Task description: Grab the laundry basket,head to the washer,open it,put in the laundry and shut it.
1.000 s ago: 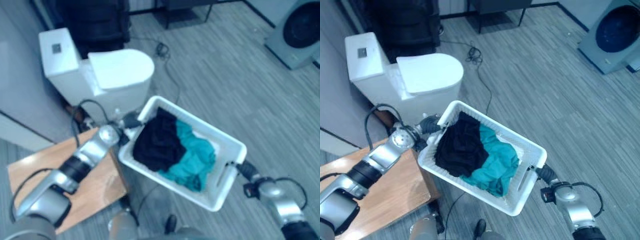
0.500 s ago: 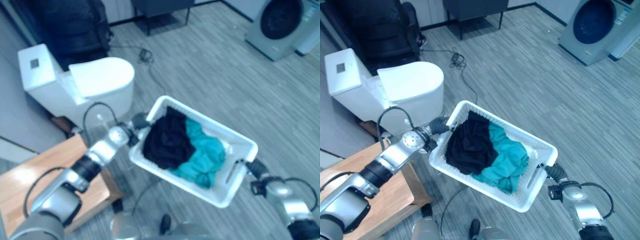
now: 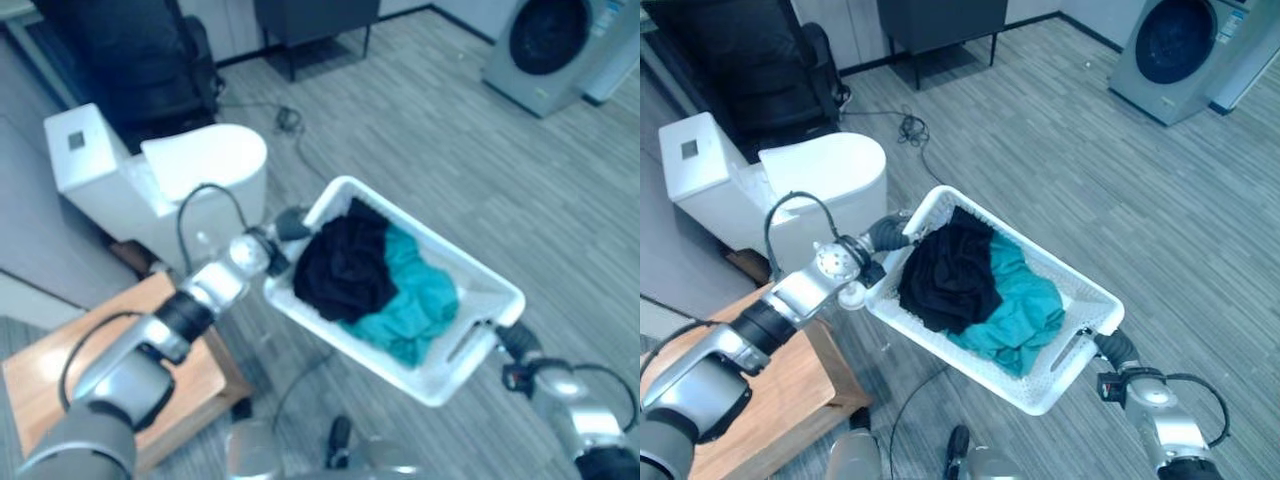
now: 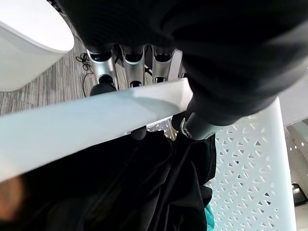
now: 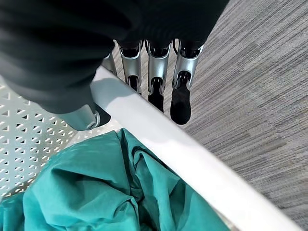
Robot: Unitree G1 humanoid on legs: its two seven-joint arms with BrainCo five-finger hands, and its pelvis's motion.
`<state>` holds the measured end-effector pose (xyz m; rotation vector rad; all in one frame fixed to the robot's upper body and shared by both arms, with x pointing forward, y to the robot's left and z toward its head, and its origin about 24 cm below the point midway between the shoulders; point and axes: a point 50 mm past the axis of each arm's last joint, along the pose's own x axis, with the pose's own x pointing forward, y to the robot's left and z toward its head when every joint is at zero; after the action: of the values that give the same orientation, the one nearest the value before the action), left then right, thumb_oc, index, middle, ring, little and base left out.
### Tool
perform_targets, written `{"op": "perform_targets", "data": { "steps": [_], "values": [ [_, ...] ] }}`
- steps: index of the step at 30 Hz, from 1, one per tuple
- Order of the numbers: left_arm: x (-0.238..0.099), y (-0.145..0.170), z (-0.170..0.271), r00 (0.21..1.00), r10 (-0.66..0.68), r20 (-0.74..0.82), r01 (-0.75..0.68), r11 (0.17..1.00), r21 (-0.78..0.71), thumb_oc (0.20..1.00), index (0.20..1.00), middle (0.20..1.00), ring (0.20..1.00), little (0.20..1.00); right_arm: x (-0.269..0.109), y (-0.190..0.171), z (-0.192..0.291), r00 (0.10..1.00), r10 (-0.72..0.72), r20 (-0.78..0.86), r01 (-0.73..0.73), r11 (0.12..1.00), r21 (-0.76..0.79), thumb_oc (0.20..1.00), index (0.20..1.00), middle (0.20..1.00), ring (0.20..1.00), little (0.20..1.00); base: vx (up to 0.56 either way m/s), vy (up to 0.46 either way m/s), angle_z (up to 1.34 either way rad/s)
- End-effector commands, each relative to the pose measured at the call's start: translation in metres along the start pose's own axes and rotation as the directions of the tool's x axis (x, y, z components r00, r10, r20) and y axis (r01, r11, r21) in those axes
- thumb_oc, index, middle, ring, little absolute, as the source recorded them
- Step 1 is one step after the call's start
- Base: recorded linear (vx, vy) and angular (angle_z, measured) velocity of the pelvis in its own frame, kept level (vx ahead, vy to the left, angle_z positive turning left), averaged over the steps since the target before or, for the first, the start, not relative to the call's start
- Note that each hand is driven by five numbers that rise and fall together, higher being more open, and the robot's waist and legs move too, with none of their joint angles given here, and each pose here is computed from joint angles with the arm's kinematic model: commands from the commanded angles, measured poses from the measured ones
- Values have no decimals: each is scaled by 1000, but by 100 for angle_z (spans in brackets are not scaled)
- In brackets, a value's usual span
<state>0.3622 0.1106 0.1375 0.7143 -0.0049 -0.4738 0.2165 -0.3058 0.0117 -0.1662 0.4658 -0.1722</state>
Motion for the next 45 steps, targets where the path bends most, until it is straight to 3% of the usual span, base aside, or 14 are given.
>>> {"op": "perform_targets", "data": {
  "steps": [1,18,32,45],
  "values": [
    [8,-7,82,934,-90,346,108,994,-33,200,200,200,200,200,-8,-9,51,967,28,253,-38,999,34,200,200,200,200,200,80,106,55],
    [-2,6,67,934,-64,351,87,995,-50,200,200,200,200,200,8,17,49,965,73,251,-90,994,55,200,200,200,200,200,-92,200,25],
    [1,18,69,943,-18,331,38,998,-54,200,200,200,200,200,16,18,48,968,-20,251,-14,992,129,200,200,200,200,200,-187,227,-20],
    [1,22,50,969,-1,249,10,999,-35,200,200,200,200,200,-3,21,28,975,25,222,-77,971,228,200,200,200,200,200,-130,-157,-50]
  ]
}}
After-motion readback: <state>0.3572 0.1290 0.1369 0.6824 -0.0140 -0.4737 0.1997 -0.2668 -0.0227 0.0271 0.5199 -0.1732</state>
